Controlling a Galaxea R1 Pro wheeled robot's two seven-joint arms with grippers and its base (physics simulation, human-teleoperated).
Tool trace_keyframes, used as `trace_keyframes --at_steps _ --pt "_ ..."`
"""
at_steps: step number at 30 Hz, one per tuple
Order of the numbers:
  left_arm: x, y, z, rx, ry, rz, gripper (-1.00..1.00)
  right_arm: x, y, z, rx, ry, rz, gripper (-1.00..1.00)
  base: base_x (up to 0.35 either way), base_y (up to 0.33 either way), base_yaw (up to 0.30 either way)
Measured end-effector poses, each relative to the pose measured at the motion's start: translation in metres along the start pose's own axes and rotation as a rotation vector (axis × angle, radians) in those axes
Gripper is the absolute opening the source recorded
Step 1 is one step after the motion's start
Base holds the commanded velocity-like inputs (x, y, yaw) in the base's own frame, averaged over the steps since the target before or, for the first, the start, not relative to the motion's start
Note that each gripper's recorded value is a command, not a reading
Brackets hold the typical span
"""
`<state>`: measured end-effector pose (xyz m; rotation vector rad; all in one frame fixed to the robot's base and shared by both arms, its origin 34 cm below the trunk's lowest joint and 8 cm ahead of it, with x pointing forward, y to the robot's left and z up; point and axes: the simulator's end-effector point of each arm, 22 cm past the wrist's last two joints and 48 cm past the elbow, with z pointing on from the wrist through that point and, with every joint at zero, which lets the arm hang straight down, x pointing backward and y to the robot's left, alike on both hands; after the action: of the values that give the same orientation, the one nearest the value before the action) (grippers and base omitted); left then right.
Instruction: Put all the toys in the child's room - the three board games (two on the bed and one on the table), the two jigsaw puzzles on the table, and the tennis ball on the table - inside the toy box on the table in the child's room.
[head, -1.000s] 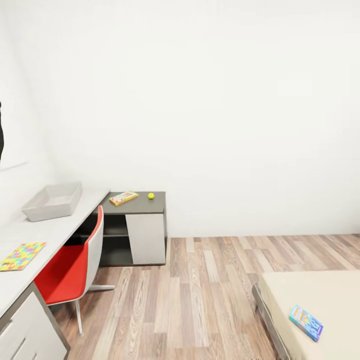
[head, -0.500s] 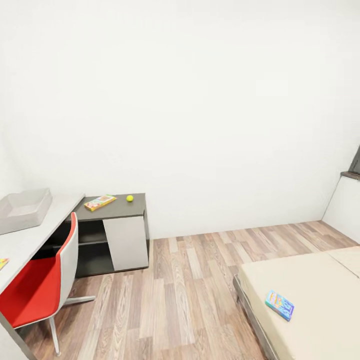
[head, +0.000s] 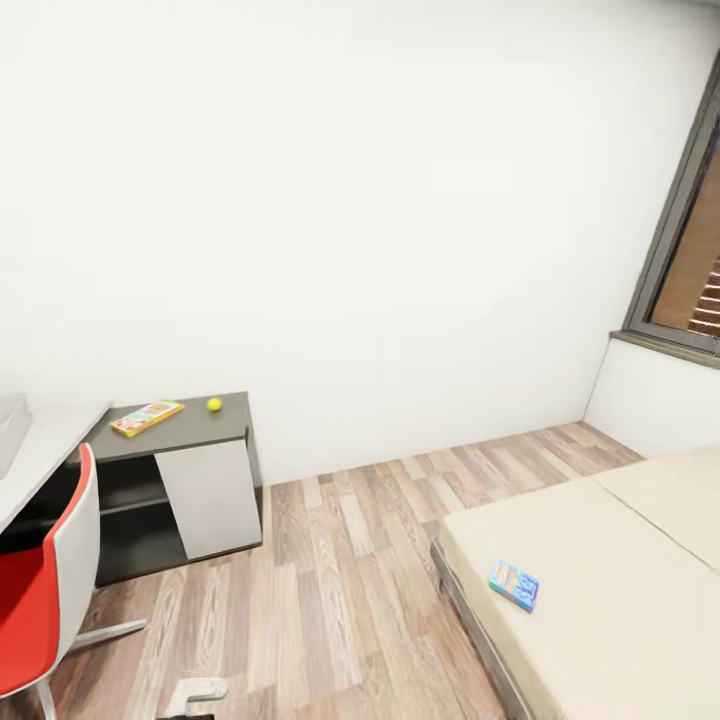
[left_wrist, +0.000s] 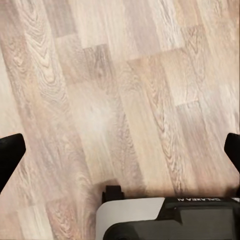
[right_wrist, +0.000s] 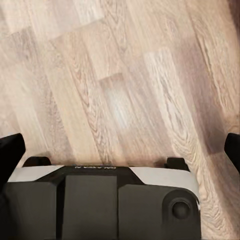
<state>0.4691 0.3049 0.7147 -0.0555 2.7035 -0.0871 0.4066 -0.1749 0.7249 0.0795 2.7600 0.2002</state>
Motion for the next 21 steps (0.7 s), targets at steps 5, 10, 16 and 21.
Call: trace_keyframes --at_steps 5,10,16,21 --pt "-0.056 0.003 -0.025 0.049 -0.012 -0.008 1.0 -0.073 0.026 -0.031 -0.062 -0.087 0.039 1.0 0.0 0.0 -0.259" --pt "-0.097 0.01 -0.05 0.081 -0.046 -0.056 1.0 -0.138 0.044 -0.059 -0.125 -0.184 0.08 1.0 0.0 0.0 -0.232" --pt "-0.141 0.019 -0.077 0.107 -0.1 -0.123 1.0 -0.203 0.059 -0.088 -0.182 -0.291 0.098 1.0 0.0 0.0 -0.197" --pt "-0.161 0.022 -0.089 0.121 -0.117 -0.146 1.0 -0.237 0.066 -0.102 -0.204 -0.347 0.098 1.0 0.0 0.0 -0.176"
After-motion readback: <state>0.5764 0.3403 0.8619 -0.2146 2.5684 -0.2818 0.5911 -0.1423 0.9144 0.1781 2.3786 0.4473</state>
